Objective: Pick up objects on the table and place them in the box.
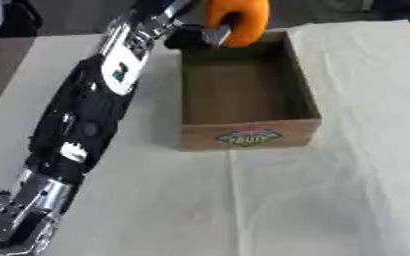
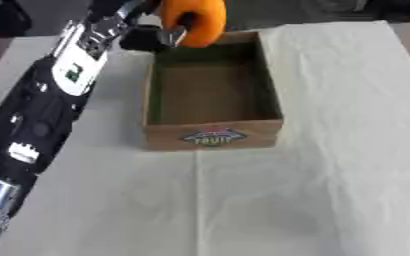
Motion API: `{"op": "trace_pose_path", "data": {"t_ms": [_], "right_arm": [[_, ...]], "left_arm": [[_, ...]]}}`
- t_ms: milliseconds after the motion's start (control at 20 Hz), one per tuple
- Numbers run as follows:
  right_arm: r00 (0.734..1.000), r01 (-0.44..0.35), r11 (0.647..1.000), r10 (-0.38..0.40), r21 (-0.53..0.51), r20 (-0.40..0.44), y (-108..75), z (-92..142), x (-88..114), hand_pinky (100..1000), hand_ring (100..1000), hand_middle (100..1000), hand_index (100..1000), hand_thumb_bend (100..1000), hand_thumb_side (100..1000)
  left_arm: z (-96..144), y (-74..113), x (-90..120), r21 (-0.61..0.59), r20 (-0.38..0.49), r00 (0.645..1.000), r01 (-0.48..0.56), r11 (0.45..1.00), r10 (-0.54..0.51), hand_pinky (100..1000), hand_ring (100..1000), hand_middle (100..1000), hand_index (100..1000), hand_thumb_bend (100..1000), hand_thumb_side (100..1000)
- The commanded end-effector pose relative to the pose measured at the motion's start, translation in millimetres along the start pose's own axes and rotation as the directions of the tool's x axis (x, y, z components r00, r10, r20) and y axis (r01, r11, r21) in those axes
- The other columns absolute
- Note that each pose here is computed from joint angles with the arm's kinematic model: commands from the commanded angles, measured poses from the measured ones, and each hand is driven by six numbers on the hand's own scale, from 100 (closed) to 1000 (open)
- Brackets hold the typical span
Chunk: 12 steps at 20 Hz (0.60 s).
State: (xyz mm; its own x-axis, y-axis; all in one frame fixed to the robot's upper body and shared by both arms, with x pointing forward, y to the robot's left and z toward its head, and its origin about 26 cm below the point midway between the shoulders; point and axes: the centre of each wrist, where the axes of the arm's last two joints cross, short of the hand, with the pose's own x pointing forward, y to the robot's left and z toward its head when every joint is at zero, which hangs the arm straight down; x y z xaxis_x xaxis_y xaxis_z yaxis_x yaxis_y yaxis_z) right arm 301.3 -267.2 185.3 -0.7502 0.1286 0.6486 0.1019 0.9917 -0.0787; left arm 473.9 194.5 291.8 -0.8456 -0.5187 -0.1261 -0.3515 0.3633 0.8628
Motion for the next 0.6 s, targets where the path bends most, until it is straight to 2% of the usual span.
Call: {"op": "trace_pose_path", "data": {"t_ms": [50,350,600], "right_arm": [[1.0,-0.001,1.0,0.001,0.002,0.021,-0.3,-3.6,6.4,925,996,581,799,100,989],[0.999,-0.027,1.0,0.027,-0.01,-0.02,-0.2,-2.8,5.9,924,995,559,777,100,997],[1.0,-0.009,1.0,0.009,-0.029,0.001,3.1,-5.2,7.1,922,990,560,779,100,991]], "left_arm": [[-1.4,1.4,-2.5,-0.031,0.017,0.999,0.037,0.999,-0.036,153,441,394,576,100,345],[10.8,-16.2,-10.2,-0.176,-0.028,0.998,0.048,0.983,-0.053,175,454,408,591,100,309],[17.6,-24.5,-13.8,-0.247,-0.071,0.995,0.057,0.967,-0.077,182,458,413,596,100,307]]}}
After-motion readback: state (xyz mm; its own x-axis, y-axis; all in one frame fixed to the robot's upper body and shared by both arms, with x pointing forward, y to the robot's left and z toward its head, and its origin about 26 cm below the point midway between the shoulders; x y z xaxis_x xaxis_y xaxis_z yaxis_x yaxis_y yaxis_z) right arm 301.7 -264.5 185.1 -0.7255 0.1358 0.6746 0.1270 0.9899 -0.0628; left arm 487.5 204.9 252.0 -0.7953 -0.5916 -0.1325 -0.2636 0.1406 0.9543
